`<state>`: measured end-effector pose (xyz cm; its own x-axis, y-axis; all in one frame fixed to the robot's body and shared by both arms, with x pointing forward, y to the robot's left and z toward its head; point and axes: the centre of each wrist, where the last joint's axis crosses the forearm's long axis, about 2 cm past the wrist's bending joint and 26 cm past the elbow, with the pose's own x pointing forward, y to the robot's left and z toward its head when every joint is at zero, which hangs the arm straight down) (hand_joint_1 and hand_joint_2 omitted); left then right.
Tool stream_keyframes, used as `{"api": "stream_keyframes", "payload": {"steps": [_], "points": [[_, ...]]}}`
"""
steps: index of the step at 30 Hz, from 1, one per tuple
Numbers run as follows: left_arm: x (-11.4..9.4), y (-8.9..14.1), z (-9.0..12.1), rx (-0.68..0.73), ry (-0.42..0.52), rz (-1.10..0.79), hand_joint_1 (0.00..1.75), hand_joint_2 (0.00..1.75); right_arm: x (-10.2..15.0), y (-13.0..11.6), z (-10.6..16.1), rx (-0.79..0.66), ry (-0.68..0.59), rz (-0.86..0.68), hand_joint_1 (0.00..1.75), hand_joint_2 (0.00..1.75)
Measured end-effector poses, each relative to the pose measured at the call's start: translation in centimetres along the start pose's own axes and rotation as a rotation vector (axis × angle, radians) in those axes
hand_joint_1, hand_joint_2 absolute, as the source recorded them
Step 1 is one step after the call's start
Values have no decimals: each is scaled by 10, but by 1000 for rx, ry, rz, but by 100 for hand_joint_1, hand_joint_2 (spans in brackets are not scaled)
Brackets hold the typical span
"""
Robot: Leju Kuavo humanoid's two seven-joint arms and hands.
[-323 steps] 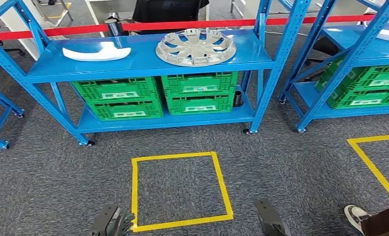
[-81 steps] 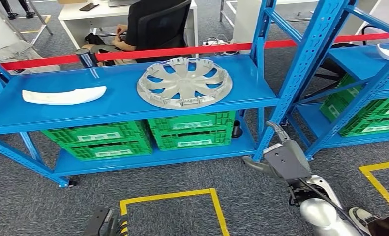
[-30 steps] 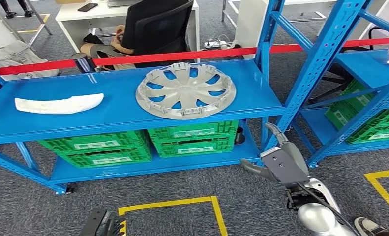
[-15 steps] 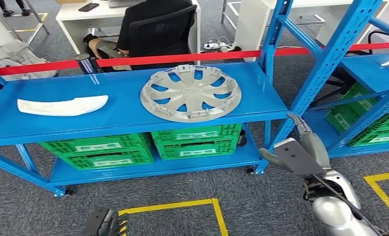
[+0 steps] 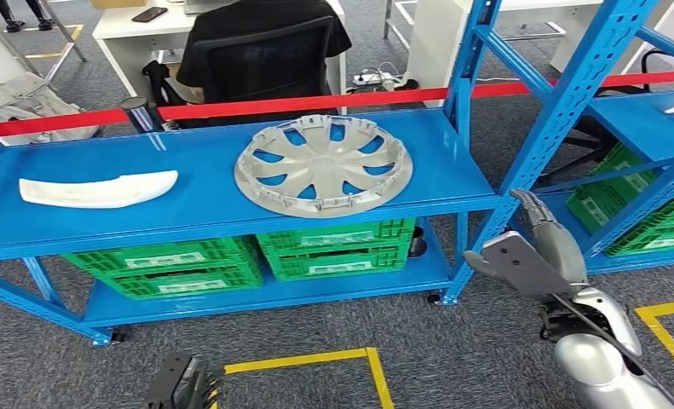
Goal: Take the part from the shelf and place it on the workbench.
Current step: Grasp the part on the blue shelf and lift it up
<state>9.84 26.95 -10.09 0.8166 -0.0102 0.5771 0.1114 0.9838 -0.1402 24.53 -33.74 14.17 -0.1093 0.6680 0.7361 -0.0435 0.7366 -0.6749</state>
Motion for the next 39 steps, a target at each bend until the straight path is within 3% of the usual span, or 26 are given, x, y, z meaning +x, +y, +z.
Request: {"api": "stream_keyframes", "payload": {"steps": [39], "points": [[-2,-1,1,16,6,10,0,0,-1,3,-13,10,-33,-12,0,175]]}}
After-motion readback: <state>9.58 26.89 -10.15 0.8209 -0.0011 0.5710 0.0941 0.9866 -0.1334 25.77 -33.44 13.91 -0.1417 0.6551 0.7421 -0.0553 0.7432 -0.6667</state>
